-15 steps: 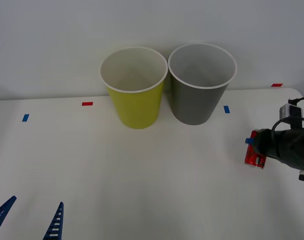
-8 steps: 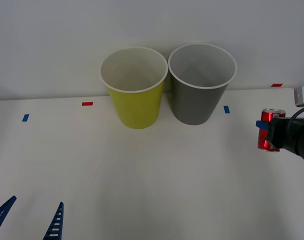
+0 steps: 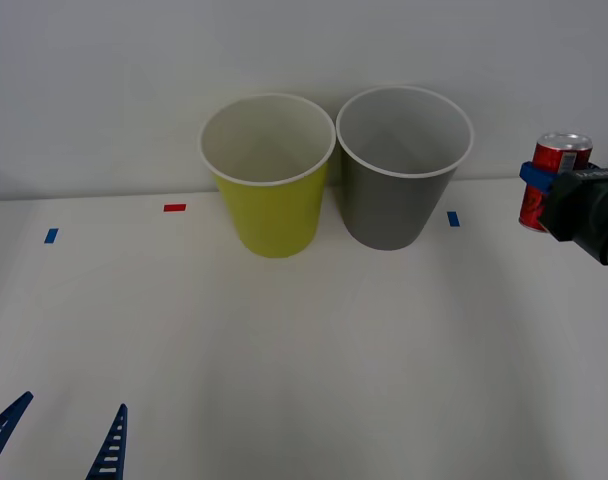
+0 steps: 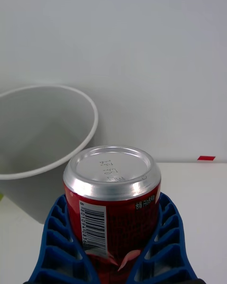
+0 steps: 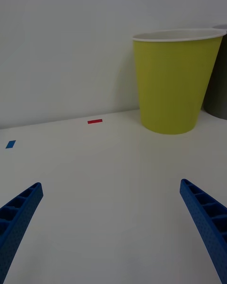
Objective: Put cans in the gray bin and PET bottles in the light green bin.
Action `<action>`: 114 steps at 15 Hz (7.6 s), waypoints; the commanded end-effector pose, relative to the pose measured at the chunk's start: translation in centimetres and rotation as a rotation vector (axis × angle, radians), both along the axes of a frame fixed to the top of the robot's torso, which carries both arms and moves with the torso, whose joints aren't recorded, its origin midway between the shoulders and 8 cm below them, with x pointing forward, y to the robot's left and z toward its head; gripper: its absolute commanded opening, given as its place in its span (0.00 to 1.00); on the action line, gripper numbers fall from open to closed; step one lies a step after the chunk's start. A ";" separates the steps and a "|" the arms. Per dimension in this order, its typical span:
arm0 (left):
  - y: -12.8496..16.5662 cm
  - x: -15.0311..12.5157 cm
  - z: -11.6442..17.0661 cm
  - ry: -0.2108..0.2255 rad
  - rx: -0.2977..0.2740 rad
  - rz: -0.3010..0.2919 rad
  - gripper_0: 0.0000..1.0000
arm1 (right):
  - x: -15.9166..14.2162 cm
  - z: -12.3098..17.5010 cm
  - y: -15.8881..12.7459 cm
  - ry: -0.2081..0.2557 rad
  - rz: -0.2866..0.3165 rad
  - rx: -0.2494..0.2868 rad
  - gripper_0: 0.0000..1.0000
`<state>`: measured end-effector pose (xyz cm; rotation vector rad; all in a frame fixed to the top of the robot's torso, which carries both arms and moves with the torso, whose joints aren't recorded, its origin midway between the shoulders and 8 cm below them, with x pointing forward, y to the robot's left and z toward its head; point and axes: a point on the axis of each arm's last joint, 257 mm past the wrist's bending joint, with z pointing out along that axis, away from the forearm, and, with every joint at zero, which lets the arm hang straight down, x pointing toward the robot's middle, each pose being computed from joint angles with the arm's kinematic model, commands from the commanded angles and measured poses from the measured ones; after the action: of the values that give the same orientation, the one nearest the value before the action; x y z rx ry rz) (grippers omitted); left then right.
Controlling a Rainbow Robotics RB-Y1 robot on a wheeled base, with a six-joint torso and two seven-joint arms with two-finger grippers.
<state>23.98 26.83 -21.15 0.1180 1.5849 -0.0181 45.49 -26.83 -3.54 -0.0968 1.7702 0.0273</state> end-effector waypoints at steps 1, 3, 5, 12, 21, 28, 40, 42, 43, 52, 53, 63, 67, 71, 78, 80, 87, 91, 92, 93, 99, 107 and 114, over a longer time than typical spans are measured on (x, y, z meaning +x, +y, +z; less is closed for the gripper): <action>0.0 0.0 0.0 0.000 0.000 0.000 1.00 | 1.0 4.1 1.6 -0.093 0.029 0.004 0.00; 0.0 0.0 0.0 0.000 0.000 0.000 1.00 | 1.3 5.6 2.9 -0.126 0.054 0.007 0.00; 0.0 0.0 0.0 0.000 0.000 0.000 1.00 | 1.5 6.7 4.1 -0.150 0.072 0.013 0.00; 0.0 0.0 0.0 0.000 0.000 0.000 1.00 | 7.2 10.4 8.7 -0.315 0.160 0.056 0.00; 0.0 0.0 0.0 0.000 0.000 0.000 1.00 | 11.5 9.8 11.3 -0.386 0.209 0.083 0.00; 0.0 0.0 0.0 0.000 0.000 0.000 1.00 | 12.7 9.9 12.5 -0.436 0.241 0.083 0.00; 0.0 0.0 0.0 0.000 0.000 0.000 1.00 | 14.2 9.4 13.2 -0.454 0.243 0.038 1.00; 0.0 0.0 0.0 0.000 0.000 0.000 1.00 | 14.2 9.2 13.5 -0.457 0.241 0.006 1.00; 0.0 0.0 0.0 0.000 0.000 0.000 1.00 | 14.2 9.1 13.5 -0.456 0.240 0.007 1.00; 0.0 0.0 0.0 0.000 0.000 0.000 1.00 | 14.1 9.2 13.2 -0.472 0.231 -0.004 1.00; 0.0 0.0 0.0 0.000 0.000 0.000 1.00 | 13.6 9.0 12.6 -0.491 0.222 -0.002 1.00; 0.0 0.0 0.0 0.000 0.000 0.000 1.00 | 4.4 7.4 3.9 -0.531 0.050 0.034 1.00; 0.0 0.0 0.0 0.000 0.000 0.000 1.00 | 0.6 5.7 2.4 -0.525 0.022 0.030 1.00; 0.0 0.0 0.0 0.000 0.000 0.000 1.00 | -2.0 2.7 1.3 -0.532 0.004 0.052 1.00; 0.0 0.0 0.0 0.000 0.000 0.000 1.00 | -7.4 -0.7 0.8 -0.563 0.013 0.041 1.00; 0.0 0.0 0.0 0.000 0.000 0.000 1.00 | -8.8 -1.5 0.6 -0.564 0.008 0.034 1.00; 0.0 0.0 0.0 0.000 0.000 0.000 1.00 | -12.6 -7.5 -1.7 -0.530 -0.030 -0.014 1.00; 0.0 0.0 0.0 0.000 0.000 0.000 1.00 | -15.2 -10.9 -2.2 -0.424 -0.056 0.006 1.00; 0.0 0.0 0.0 0.000 0.000 0.000 1.00 | -15.6 -11.5 -2.3 -0.407 -0.060 0.014 1.00; 0.0 0.0 0.0 0.000 0.000 0.000 1.00 | -16.3 -12.1 -2.5 -0.384 -0.065 0.009 1.00; 0.0 0.0 0.0 0.000 0.000 0.000 1.00 | -19.0 -15.6 -0.6 -0.268 -0.048 0.059 1.00; 0.0 0.0 0.0 0.000 0.000 0.000 1.00 | -20.1 -16.7 0.4 -0.231 -0.043 0.082 1.00; 0.0 0.0 0.0 0.000 0.000 0.000 1.00 | -20.1 -16.7 0.4 -0.231 -0.043 0.082 1.00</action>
<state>23.98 26.83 -21.15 0.1181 1.5849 -0.0180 25.43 -26.44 -20.22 -0.0020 1.5378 0.0556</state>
